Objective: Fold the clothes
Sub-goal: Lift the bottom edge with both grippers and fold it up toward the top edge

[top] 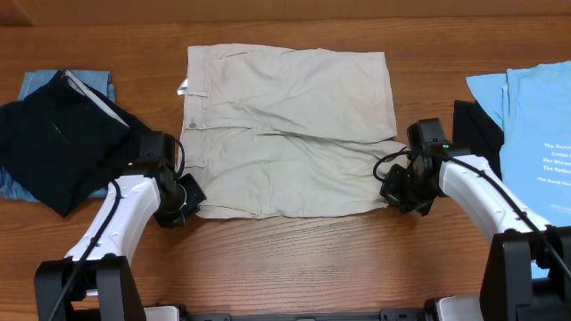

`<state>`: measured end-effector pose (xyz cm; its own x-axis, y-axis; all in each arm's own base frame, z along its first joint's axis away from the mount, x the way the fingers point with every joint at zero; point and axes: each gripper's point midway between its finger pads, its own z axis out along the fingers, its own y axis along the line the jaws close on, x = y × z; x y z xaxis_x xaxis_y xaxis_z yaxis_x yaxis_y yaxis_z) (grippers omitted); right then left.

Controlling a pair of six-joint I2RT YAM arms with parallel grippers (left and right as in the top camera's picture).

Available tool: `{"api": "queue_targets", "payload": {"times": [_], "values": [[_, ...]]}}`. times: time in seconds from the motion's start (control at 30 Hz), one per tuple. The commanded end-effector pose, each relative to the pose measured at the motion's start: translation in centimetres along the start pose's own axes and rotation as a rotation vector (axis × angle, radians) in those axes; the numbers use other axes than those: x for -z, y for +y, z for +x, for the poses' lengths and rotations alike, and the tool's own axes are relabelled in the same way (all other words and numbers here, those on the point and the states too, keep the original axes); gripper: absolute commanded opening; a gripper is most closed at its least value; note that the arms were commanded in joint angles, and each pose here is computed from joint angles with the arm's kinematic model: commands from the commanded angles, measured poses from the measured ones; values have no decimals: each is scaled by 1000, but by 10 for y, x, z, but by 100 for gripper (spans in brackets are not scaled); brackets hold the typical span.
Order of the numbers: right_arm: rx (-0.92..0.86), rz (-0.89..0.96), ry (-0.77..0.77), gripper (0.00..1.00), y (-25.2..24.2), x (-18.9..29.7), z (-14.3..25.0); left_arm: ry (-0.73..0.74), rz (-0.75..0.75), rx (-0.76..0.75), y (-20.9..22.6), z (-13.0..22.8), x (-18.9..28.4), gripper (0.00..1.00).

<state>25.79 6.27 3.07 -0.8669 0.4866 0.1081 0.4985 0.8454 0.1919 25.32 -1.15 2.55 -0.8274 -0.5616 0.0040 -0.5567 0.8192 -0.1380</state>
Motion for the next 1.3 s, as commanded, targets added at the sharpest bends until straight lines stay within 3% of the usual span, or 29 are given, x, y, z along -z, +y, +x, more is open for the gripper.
{"api": "queue_targets", "payload": {"times": [0.0,0.2,0.47,0.6,0.73,0.87,1.03,1.27], "values": [[45,0,-78,4,8,27,-14,11,-7,-53,-2,-2,16,4],[80,-24,-194,4,8,66,-13,49,-58,-69,12,15,30,4],[107,-18,-248,4,3,112,2,-24,-12,-79,24,49,85,4],[144,-58,-339,4,21,157,-10,-47,103,-90,8,57,109,4],[168,-97,-413,4,40,187,-27,-169,161,-110,-12,31,147,4],[170,-99,-416,4,56,179,-52,-294,180,-119,-33,-10,182,4],[176,-128,-461,4,85,183,-91,-371,193,-126,-68,-72,190,4],[203,-248,-640,4,119,209,-128,-476,156,-123,-93,-136,205,4]]}}
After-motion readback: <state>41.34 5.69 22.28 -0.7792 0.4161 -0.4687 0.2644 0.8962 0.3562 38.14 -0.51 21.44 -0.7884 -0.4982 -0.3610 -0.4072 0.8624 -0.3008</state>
